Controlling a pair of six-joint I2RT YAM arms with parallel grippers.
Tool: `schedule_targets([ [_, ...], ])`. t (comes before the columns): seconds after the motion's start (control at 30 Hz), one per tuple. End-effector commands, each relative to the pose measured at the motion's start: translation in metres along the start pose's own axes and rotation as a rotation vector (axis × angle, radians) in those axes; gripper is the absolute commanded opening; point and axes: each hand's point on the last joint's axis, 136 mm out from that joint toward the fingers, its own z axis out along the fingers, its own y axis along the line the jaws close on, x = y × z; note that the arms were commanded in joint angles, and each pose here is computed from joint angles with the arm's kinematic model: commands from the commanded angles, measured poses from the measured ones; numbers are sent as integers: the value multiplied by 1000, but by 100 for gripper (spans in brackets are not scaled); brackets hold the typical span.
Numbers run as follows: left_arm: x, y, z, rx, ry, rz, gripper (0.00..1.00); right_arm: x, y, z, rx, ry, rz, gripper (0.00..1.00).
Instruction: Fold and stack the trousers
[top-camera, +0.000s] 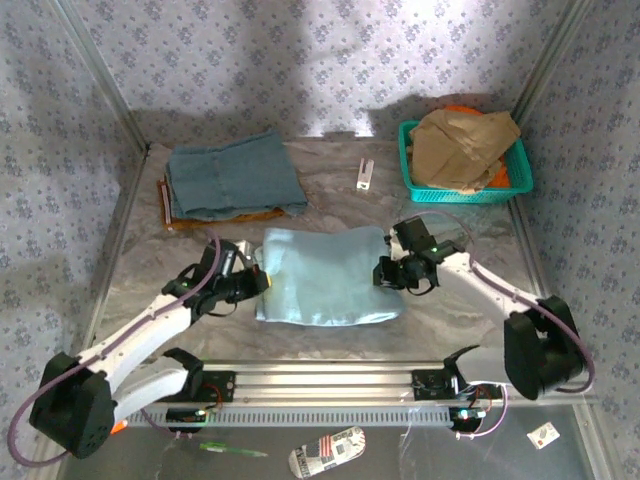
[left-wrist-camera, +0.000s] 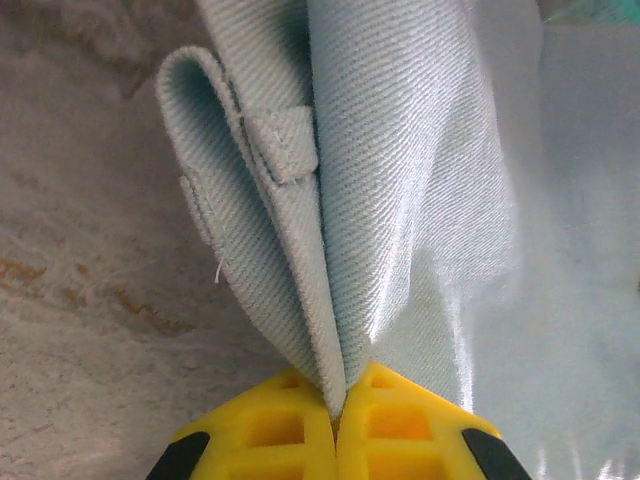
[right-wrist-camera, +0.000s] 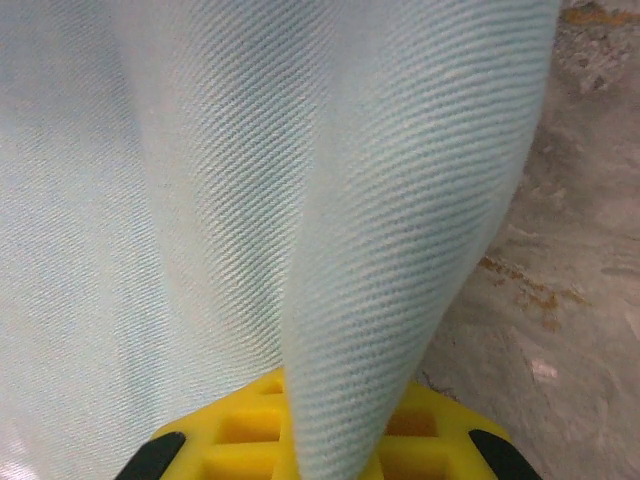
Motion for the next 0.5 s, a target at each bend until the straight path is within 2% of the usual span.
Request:
schedule_targets([
  [0.0, -29, -19, -25, 7, -89, 29, 0, -14, 7, -28, 22, -77, 17, 0],
  [0.1, -43, -29, -41, 3, -120, 51, 0, -21, 17, -47, 13, -127, 9, 0],
  [0.27, -88, -34, -75, -59, -213, 59, 0, -54, 47, -65, -26, -211, -25, 0],
  [0.47, -162, -4, -103, -173, -290, -1, 0, -141, 108, -53, -49, -255, -150, 0],
])
